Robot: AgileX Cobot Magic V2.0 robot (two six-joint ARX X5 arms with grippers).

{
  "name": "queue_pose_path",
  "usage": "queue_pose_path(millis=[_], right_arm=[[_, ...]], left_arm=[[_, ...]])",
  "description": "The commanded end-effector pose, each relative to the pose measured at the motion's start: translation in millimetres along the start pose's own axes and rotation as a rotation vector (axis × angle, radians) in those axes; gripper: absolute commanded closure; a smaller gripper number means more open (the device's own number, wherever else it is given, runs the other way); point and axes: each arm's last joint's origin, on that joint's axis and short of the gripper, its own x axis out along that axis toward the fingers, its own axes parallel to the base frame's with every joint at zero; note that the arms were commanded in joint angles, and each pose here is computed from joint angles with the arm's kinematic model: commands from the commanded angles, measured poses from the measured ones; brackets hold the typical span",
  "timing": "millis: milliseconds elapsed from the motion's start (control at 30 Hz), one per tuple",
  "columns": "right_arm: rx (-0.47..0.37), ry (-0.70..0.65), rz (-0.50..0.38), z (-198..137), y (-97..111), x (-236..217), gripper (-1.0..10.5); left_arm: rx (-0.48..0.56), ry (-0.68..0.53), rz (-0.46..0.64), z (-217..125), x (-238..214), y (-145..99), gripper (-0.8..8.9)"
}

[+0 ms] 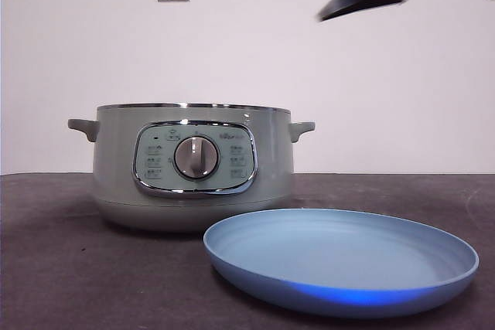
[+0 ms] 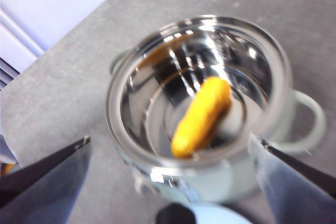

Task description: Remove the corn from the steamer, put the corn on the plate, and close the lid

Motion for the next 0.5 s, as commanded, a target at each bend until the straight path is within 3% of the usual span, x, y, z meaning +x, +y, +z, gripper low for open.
queue_pose_path(millis=[33,300,500], right_arm=[[0.028,-0.012,0.027,4.5,3.0,24.4,4.5],[-0.015,0.033,0.031,29.1,14.4,98.3,4.5],[-0.041,0.098,-0.052,42.9,13.5,155.1,4.5]], left_arm=[[0.033,-0.05,0.003,6.9,-20.5,-5.1,8.2],[0.041,-0.068,0.002,5.3,-50.1,-15.2,8.2],[0.033,-0.06,0.001,1.6,-65.6,-20.7,8.2]])
